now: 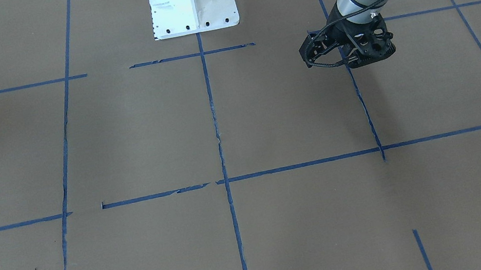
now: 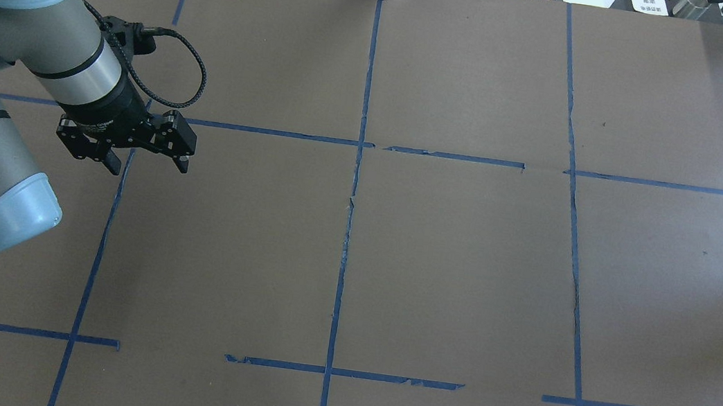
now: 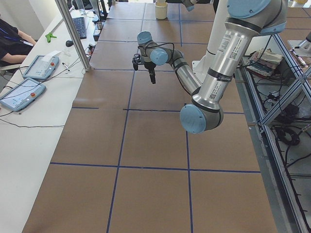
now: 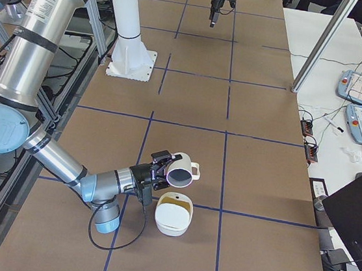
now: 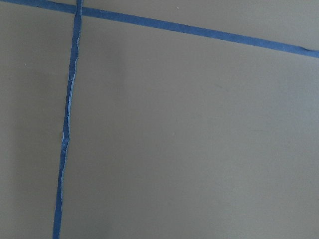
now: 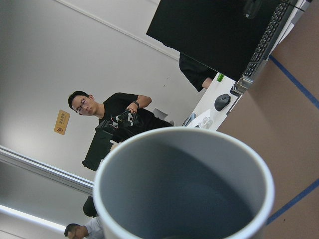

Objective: Left arm hands cup to right arm to dump lemon

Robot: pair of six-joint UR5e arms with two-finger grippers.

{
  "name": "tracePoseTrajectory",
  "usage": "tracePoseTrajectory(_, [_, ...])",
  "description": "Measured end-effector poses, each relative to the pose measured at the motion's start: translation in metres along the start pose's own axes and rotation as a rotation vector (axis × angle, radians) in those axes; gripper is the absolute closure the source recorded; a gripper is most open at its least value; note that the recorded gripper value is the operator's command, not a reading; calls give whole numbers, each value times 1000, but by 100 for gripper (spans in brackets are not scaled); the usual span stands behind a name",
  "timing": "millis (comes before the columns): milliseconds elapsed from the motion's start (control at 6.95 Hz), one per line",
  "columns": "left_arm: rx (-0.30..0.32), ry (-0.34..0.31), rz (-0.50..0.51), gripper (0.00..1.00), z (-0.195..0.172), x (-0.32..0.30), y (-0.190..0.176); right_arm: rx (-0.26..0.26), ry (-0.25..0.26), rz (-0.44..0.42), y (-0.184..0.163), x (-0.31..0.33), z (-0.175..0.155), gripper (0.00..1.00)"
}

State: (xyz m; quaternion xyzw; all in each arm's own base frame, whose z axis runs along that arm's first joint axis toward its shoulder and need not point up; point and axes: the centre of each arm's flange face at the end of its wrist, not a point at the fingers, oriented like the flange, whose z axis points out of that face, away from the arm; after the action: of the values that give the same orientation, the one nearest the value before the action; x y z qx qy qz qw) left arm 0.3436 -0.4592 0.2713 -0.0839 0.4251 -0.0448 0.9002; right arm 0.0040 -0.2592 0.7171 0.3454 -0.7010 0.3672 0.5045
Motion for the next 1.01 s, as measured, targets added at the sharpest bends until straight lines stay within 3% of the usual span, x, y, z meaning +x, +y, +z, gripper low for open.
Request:
tracePoseTrajectory(576, [1,3,3,0,-2,0,2,-99,142,-334,-36,-110,68,62])
tracePoseTrajectory(1007, [0,2,2,0,-1,0,2,-171,204,-544,-43,-141,156,72])
